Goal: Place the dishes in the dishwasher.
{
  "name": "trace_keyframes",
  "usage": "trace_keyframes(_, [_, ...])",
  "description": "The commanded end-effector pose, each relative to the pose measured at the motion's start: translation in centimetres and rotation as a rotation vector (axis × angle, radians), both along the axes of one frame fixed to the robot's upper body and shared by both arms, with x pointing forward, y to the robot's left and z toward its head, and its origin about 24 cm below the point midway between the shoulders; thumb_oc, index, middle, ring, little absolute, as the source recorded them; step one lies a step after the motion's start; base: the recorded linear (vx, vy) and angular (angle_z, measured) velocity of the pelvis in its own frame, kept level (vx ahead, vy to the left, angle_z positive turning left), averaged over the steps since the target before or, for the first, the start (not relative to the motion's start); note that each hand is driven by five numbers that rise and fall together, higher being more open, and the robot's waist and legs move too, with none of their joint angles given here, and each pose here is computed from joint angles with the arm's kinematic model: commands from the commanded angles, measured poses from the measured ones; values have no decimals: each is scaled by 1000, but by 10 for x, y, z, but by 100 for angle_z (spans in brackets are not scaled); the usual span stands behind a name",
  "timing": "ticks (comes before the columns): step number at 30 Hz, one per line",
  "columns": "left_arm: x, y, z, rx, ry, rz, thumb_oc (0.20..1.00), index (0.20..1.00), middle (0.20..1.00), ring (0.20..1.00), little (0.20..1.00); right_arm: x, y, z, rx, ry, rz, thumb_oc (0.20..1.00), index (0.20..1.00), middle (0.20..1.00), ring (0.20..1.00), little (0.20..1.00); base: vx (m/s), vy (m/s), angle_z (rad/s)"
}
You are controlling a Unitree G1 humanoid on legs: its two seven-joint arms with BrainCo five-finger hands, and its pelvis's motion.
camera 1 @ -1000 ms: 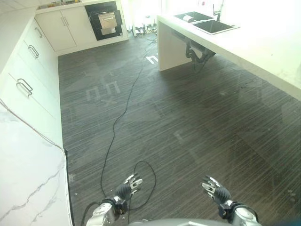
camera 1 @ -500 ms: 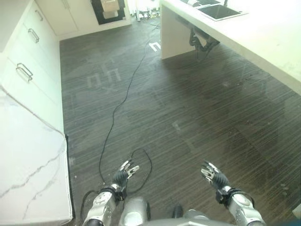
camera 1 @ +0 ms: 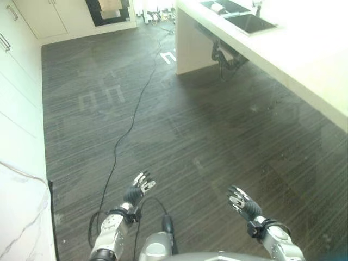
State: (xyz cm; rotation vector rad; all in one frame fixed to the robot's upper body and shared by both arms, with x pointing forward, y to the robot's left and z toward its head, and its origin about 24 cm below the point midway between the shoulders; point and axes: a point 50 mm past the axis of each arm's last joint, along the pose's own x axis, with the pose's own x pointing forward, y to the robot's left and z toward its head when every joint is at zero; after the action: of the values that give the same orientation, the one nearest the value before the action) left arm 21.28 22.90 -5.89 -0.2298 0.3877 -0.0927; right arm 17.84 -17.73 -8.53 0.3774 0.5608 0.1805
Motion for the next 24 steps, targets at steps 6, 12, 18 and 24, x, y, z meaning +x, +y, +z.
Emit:
trace_keyframes(6, [4, -13, 11, 80, -43, -154, 1000, 1000, 1000, 1000, 1000, -14, -25, -1, 9, 1, -109, 1000, 1000, 1000, 1000, 1000, 457, -34, 98])
trace_keyframes(12, [-12, -12, 3, 101, -26, -168, 1000, 1000, 1000, 1000, 1000, -4, -26, 1, 18, -9, -110, 1000, 1000, 1000, 1000, 1000, 533, -219, 61])
trace_keyframes(18, [-25, -7, 1, 44, -15, -104, 1000, 1000, 1000, 1000, 1000, 4, -34, 11, -39, -36, -54, 1000, 1000, 1000, 1000, 1000, 369, -243, -35])
trace_keyframes(24, [-27, -7, 1, 48, -25, -133, 1000, 1000, 1000, 1000, 1000, 5, -43, 9, -59, -42, -51, 1000, 1000, 1000, 1000, 1000, 348, -80, -48])
